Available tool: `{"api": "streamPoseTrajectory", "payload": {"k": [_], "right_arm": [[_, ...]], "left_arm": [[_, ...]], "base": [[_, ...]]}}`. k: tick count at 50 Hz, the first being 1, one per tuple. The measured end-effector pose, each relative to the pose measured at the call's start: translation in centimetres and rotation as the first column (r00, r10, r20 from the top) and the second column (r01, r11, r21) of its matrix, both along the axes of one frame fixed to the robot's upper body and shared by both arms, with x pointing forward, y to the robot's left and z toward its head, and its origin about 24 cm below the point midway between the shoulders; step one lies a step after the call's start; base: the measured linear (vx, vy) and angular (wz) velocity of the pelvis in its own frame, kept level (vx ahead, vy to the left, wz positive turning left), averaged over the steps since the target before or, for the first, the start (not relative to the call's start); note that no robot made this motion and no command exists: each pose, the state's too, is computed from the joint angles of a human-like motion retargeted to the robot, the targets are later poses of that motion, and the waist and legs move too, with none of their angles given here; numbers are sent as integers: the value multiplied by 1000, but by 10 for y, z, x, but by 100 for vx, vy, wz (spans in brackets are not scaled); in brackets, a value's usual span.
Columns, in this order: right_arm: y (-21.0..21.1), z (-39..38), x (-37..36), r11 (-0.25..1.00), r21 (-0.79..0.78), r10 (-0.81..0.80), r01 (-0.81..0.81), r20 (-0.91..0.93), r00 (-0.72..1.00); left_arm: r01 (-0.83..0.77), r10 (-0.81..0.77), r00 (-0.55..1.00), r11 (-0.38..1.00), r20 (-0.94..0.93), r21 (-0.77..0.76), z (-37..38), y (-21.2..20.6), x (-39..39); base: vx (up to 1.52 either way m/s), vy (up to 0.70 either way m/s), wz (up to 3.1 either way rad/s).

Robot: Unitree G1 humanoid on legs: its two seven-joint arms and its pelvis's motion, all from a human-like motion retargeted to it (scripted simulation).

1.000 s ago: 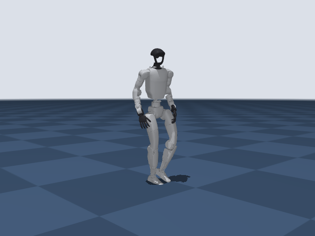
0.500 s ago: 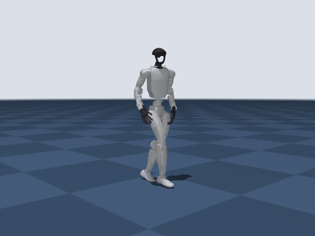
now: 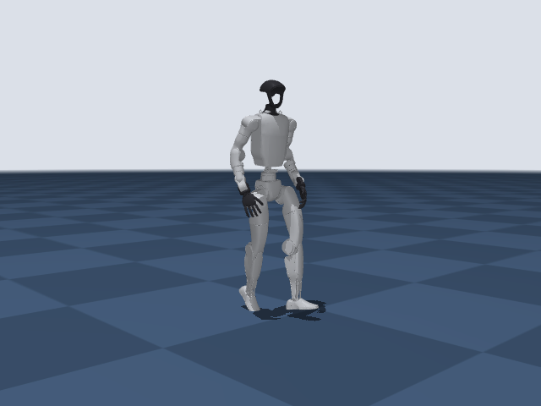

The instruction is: Walk run

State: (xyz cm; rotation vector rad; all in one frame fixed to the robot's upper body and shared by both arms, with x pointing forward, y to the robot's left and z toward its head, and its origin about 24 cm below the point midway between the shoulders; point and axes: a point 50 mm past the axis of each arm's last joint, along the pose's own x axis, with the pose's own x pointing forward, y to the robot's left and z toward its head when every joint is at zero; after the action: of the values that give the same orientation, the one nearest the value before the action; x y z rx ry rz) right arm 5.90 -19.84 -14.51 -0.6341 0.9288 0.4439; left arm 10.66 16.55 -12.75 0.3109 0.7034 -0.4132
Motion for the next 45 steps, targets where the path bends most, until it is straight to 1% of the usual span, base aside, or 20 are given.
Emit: {"api": "streamPoseTrajectory", "payload": {"k": [4, 5, 7, 8, 10, 12, 14, 15, 17, 20, 22, 25, 27, 30, 32, 34, 35, 37, 40, 45], "right_arm": [[12, -1, -1, 998, 60, -25, 25, -7, 1000], [13, -1, -1, 998, 66, -17, 18, -20, 1000], [19, -2, 6, 997, 71, 34, -32, -31, 999], [22, -2, 5, 996, 81, 42, -39, -35, 999], [20, 0, 5, 998, 70, 2, -1, -14, 1000], [21, 7, 12, 989, 96, -117, 108, 89, 989], [19, 17, 21, 966, 158, -237, 206, 207, 949], [17, 22, 26, 955, 185, -277, 233, 261, 925], [12, 30, 33, 952, 193, -292, 238, 335, 896], [5, 34, 41, 972, 148, -225, 182, 373, 900], [6, 33, 45, 986, 116, -152, 118, 356, 922], [14, 28, 39, 996, 87, -24, 0, 278, 960], [12, 24, 39, 995, 102, -6, -16, 215, 977], [9, 13, 34, 996, 76, 51, -56, 70, 996], [9, 9, 27, 989, 60, 139, -138, -6, 990], [7, 6, 23, 975, 47, 219, -217, -45, 975], [6, 5, 21, 967, 40, 255, -253, -59, 965], [3, 4, 16, 957, 27, 291, -290, -77, 954], [-1, 2, 9, 966, 25, 258, -257, -78, 963], [9, 0, 1, 985, 122, 131, -120, -84, 988]], "left_arm": [[0, 0, 996, 1000, -94, -3, -7, 4, -12], [-19, 17, 993, 1000, -121, -15, -10, 2, -15], [-124, 118, 977, 992, -176, -21, -15, 10, -21], [-142, 135, 968, 990, -213, -17, -19, 9, -27], [-146, 130, 944, 989, -302, -30, -26, 6, -39], [-118, 82, 920, 990, -384, -71, -31, 0, -51], [-95, 37, 896, 989, -442, -110, -35, -7, -62], [-94, 29, 886, 988, -463, -119, -36, -9, -68], [-99, 33, 881, 989, -471, -114, -38, -11, -74], [-83, 22, 884, 990, -468, -110, -38, -13, -73], [-60, -1, 885, 991, -465, -116, -38, -13, -68], [-24, -43, 872, 991, -488, -130, -38, -8, -70], [44, -99, 862, 992, -497, -120, -38, -8, -65], [49, -82, 878, 995, -472, -82, -37, -8, -52], [-9, -23, 930, 996, -367, -86, -31, -6, -42], [-95, 70, 969, 991, -236, -97, -23, -6, -32], [-139, 120, 978, 985, -172, -102, -19, -6, -27], [-173, 166, 983, 979, -72, -107, -10, -3, -19], [-172, 172, 985, 982, -7, -78, -4, 3, -10], [-40, 38, 994, 999, -102, -16, -6, 12, -3]], "base": [[143, -36, 58], [125, -24, 40], [132, -29, -80], [140, -31, -123], [121, -23, -106], [124, -19, 5], [147, -26, 127], [123, -23, 129], [134, -30, 114], [131, -29, 62], [142, -37, 1], [166, -59, -47], [139, -46, -6], [124, -42, -23], [122, -36, -28], [142, -39, -83], [112, -31, -116], [129, -30, -95], [135, -27, -63], [151, -35, 43]]}}
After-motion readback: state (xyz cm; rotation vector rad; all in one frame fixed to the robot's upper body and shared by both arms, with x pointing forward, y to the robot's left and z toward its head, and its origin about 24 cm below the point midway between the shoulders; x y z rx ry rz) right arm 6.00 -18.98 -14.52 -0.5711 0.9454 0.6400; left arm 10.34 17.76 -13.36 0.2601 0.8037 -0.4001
